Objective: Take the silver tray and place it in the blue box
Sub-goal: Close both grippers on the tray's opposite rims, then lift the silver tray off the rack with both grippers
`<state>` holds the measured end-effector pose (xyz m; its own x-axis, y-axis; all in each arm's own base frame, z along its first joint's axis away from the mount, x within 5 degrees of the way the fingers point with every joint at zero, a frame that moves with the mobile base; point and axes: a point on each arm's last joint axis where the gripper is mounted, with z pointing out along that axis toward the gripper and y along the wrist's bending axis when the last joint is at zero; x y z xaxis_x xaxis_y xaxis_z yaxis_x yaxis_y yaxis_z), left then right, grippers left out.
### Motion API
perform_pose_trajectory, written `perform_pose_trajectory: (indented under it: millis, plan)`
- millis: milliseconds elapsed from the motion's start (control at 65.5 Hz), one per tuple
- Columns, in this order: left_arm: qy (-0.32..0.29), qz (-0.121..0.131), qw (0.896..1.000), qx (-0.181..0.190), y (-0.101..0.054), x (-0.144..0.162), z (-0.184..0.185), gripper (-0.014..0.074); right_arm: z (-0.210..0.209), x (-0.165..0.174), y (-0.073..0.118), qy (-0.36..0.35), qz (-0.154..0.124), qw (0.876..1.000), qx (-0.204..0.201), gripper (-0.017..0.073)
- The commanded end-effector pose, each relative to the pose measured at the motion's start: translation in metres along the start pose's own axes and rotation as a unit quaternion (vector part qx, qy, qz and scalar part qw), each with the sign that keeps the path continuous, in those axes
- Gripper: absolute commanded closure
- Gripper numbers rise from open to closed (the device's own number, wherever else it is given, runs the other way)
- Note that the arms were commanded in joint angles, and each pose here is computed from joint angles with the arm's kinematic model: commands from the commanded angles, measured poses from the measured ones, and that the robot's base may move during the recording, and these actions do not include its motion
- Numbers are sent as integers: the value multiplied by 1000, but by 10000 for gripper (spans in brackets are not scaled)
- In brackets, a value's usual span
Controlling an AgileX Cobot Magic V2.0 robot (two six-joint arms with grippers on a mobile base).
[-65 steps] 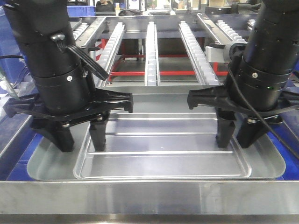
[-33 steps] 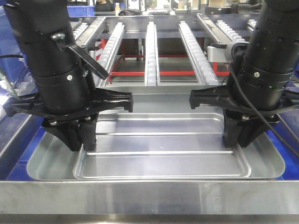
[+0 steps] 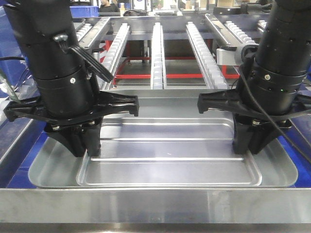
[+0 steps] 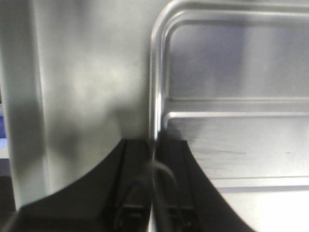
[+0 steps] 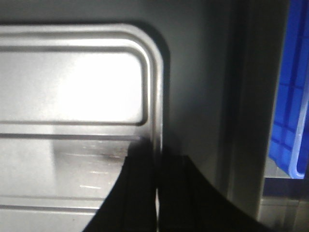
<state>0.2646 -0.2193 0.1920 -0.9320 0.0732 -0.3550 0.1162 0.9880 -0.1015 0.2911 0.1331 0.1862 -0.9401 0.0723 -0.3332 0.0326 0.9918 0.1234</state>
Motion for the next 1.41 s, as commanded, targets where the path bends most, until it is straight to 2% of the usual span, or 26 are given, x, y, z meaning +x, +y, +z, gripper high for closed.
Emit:
perform_pose_trajectory:
  millis: [0,214,336,412,458,596,718,856,1008,1131,1268,1390]
  plan:
    - [-26,-9,999,22,-5,-7,-21,604,-17,-8,2,-18,2,1000,-9,504]
    - [-41,-7,999,11,-5,-18,-49,604,-46,-17,5,-49,5,998,-24,504]
    - [-54,-14,998,17,-2,-21,-71,604,-72,-18,4,-73,32,996,-37,504]
    - [-59,-27,998,20,1,-19,-83,604,-86,-16,2,-86,43,994,-43,504]
    - [-64,-36,997,22,4,-18,-92,604,-96,-13,0,-89,53,994,-42,504]
    - [-66,-38,997,22,8,-14,-109,604,-115,-1,2,-100,65,993,-19,504]
    - [-62,-37,997,18,6,-5,-121,604,-127,10,12,-120,51,992,2,504]
    - [-85,-29,996,-4,3,10,-132,603,-134,27,29,-110,28,993,-5,504]
    - [-77,-17,997,16,-4,41,-142,597,-141,39,38,-105,8,994,-16,504]
    - [-77,-21,996,30,-4,61,-148,596,-147,56,42,-98,8,995,-28,504]
    - [-81,-4,996,32,0,78,-150,596,-149,77,40,-94,8,995,-41,504]
    - [-83,3,996,37,1,83,-153,596,-150,82,38,-94,12,995,-43,504]
